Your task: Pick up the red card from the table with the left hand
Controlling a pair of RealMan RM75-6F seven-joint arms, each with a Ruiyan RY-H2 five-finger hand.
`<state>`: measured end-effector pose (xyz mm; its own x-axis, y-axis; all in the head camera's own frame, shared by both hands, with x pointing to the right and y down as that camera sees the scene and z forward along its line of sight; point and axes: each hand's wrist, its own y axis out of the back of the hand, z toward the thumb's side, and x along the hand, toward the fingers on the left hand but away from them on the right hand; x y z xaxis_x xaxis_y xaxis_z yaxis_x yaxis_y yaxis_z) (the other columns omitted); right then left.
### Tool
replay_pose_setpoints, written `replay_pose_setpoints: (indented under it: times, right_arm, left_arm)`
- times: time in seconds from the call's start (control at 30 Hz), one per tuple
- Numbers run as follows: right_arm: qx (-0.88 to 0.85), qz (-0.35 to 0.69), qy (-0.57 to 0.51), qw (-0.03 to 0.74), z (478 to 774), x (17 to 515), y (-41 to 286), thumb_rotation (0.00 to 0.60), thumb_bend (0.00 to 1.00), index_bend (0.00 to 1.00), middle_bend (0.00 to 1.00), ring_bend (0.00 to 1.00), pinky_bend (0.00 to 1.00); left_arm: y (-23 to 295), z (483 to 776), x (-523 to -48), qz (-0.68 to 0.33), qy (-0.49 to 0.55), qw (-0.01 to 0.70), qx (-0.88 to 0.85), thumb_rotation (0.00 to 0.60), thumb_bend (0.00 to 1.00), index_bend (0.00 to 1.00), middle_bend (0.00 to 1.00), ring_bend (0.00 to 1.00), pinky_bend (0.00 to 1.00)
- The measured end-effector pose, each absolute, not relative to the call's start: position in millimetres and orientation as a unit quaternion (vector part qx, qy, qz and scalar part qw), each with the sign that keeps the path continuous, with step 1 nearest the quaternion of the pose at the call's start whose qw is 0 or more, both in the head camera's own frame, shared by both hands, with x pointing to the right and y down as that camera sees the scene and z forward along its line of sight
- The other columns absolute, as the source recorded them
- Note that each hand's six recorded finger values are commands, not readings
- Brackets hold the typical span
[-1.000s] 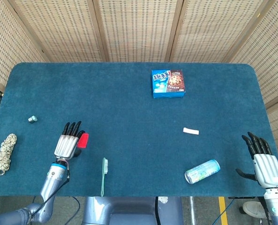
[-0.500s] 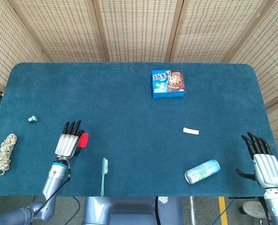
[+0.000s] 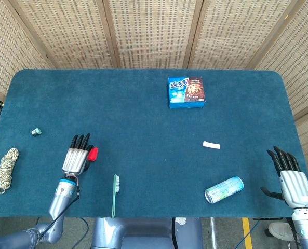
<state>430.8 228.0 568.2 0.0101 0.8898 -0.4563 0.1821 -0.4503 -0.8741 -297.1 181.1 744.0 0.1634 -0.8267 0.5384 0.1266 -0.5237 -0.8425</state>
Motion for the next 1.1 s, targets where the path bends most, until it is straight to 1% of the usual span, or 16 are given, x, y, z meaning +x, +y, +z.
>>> replay_pose_setpoints:
  times: [0.47, 0.63, 1.1]
  right_arm:
    - [-0.638, 0.564, -0.420, 0.313, 567.9, 430.9, 228.3, 0.600, 0.00, 0.00, 0.00, 0.00, 0.00]
    - [-0.638, 0.564, -0.421, 0.313, 567.5, 430.9, 228.1, 0.600, 0.00, 0.00, 0.00, 0.00, 0.00]
    - [-0.638, 0.564, -0.421, 0.313, 567.6, 431.1, 228.1, 0.600, 0.00, 0.00, 0.00, 0.00, 0.00]
  left_arm:
    - [182.4, 741.2, -291.7, -0.576, 0.276, 0.398, -0.659, 0.600, 0.46, 0.48, 0.00, 0.00, 0.00]
    - [183.9, 741.9, -292.2, -0.576, 0.273, 0.399, -0.659, 0.600, 0.49, 0.51, 0.00, 0.00, 0.00]
    - [181.0, 745.4, -293.8, -0.584, 0.270, 0.400, -0.653, 0.600, 0.49, 0.55, 0.00, 0.00, 0.00]
